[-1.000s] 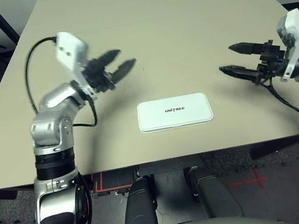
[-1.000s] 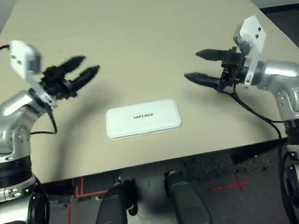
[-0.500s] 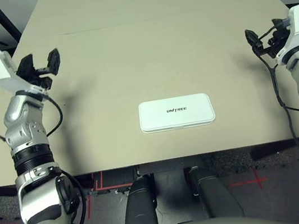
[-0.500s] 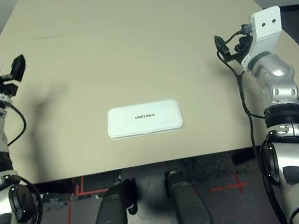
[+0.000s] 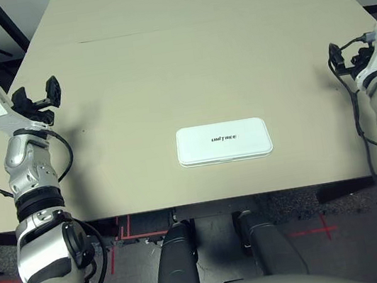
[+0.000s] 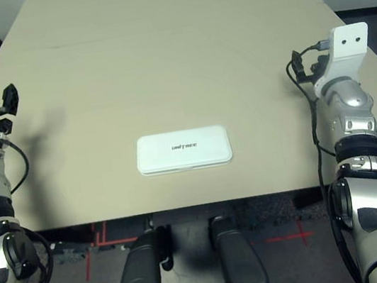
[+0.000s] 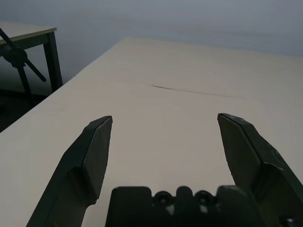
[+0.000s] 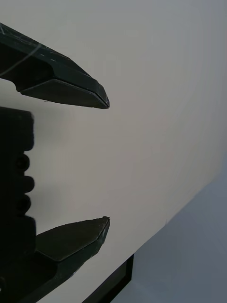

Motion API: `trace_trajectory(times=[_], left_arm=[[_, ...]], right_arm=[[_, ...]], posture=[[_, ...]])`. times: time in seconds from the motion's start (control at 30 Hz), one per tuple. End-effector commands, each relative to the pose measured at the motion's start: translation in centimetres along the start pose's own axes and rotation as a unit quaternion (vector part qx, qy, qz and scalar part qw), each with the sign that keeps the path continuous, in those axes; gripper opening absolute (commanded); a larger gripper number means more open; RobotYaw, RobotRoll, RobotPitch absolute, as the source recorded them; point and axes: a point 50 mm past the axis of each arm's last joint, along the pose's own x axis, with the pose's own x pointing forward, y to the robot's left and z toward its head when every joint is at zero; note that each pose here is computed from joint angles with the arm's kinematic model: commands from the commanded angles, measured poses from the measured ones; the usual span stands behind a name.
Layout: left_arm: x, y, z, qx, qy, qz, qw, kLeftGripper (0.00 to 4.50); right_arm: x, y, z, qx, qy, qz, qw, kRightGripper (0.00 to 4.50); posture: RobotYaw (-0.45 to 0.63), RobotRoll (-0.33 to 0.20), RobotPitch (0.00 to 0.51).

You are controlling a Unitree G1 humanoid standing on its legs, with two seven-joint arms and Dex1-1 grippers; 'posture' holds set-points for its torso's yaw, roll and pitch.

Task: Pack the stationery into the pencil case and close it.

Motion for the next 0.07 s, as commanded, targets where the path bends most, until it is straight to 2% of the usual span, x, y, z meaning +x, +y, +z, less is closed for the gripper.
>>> trace_trajectory(times=[0.03,0.07], left_arm=[[0.10,-0.07,-0.01,0.009,0.002,-0.006,1.000,4.48],[0.09,-0.03,0.05,0.010,0.002,-0.006,1.000,4.48]], right_arm=[[-0.32,-0.19,-0.10,0.005,-0.006,-0.005,1.000,4.50],[-0.29,-0.06,-0.16,0.006,-0.006,-0.003,1.000,4.50]], posture=[[-0.04,0.000,0.225],[-0.03,0.000,0.226]])
